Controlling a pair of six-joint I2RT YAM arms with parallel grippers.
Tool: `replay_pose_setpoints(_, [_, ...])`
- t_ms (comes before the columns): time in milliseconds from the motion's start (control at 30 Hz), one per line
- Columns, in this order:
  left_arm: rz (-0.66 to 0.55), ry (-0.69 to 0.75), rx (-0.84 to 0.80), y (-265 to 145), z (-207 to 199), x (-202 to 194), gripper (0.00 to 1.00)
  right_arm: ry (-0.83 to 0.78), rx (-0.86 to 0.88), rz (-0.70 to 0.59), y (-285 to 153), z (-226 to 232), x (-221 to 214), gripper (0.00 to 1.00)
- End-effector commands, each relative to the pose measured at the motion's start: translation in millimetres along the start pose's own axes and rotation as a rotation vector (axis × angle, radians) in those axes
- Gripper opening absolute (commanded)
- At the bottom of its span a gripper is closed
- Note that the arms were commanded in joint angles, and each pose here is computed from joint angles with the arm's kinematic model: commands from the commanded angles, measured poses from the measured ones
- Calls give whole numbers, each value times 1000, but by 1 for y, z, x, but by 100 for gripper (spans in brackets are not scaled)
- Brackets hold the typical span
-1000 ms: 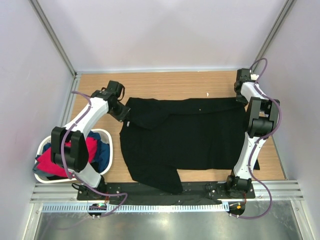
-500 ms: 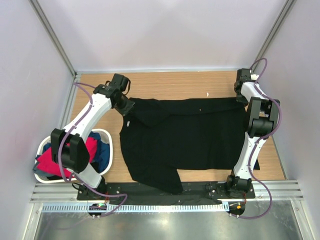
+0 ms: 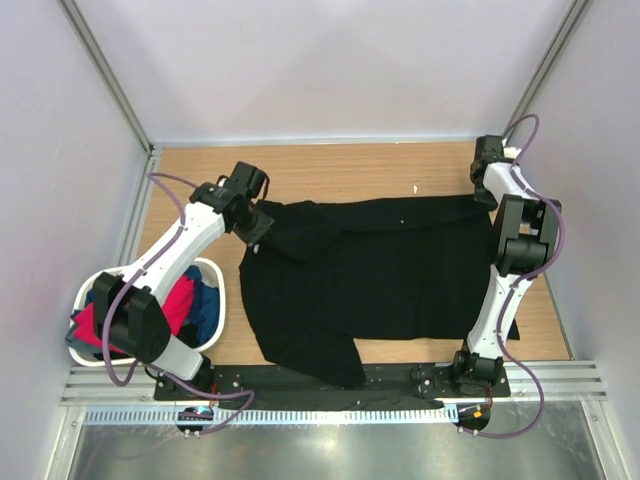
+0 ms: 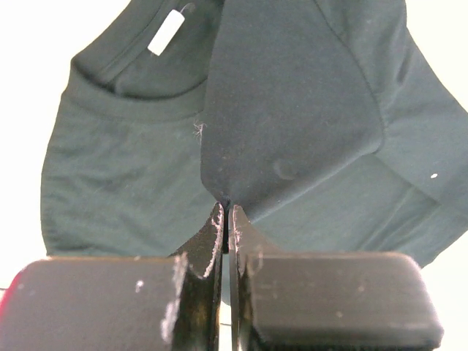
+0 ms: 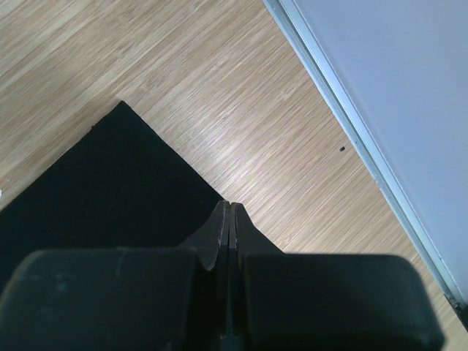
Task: Fold and stack the t-shirts
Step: Fold the tshirt
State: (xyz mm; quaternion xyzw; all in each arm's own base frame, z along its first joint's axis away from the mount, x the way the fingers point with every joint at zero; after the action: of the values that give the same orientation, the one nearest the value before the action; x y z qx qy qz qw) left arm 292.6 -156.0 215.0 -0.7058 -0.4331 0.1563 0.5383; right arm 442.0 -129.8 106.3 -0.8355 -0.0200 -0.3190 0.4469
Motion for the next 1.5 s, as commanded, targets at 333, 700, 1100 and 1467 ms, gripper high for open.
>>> replay_pose_setpoints(333, [-21,-18,64,18,35,-23,16,43,5,-14,-3,-5,13,20])
replay_pose_setpoints(700, [-189,106,-122,-12,-27,48,100,154,244,-245,-123,-38,82,95])
replay_pose_setpoints(1100, [-141,87,-203,96,-58,88,69,-105,752,-92,-251,153,-48,70])
replay_pose_setpoints(1467, [-126,114,-166,145,-40,96,46,-289,844,14,-305,220,-164,55])
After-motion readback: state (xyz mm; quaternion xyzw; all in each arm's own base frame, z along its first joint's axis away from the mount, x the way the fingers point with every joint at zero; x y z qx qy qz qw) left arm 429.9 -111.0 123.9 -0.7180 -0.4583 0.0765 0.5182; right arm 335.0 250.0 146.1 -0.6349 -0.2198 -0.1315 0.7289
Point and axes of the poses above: each gripper's point midway between its finger pads, its own y axis out along the fingers, its own z axis along the line the jaws close on, x = y × z, the point moved 6 cm from there along -y, back along the fingers, and after that the axes turned 8 degrees about -y, right-handed, at the moved point
